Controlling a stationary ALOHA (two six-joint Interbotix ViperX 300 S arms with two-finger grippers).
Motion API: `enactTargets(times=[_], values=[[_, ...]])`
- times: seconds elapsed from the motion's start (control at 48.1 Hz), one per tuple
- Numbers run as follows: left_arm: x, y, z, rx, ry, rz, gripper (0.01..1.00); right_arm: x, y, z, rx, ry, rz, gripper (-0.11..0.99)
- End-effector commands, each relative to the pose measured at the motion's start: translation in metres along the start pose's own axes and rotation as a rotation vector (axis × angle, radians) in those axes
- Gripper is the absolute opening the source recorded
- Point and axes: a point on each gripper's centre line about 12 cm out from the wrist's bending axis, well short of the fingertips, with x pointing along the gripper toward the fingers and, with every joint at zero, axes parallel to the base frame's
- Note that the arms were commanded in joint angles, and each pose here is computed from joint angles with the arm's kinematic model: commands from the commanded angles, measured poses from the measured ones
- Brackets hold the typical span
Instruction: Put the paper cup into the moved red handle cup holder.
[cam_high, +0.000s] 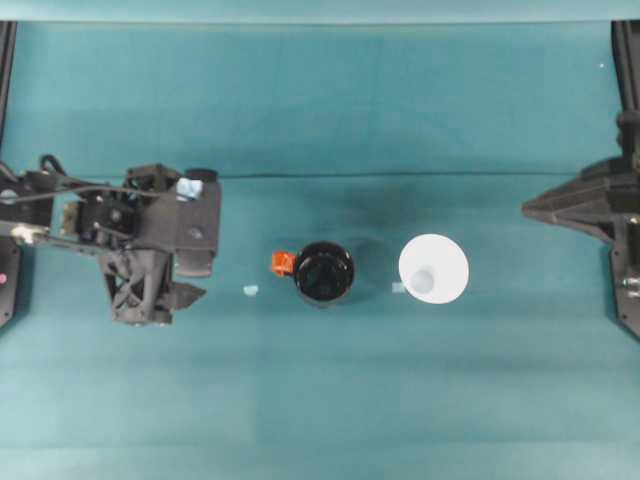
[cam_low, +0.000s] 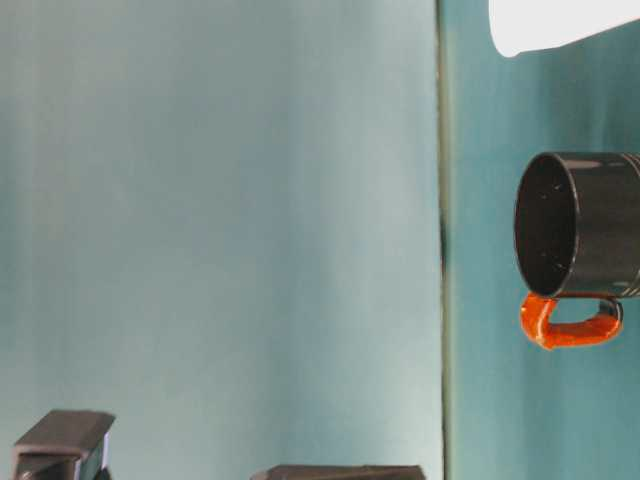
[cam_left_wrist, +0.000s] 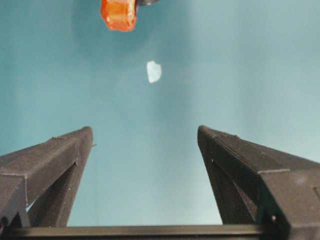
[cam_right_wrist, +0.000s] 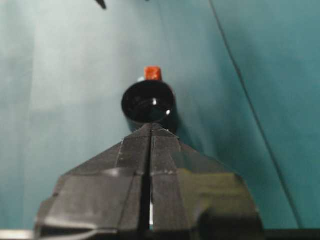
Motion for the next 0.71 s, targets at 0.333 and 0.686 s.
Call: enactTargets(times=[0.333, 0.686], values=[[-0.007, -0.0007, 0.000, 0.014, -0.006, 0.000, 0.939, 0.057, -0.0056, -0.011, 0.169, 0.302, -0.095, 0.25], [-0.010, -0.0007, -0.005, 0.006, -0.006, 0.000, 0.940, 0.084, -0.0166, -0.016, 0.188, 0.474, -0.171, 0.82]])
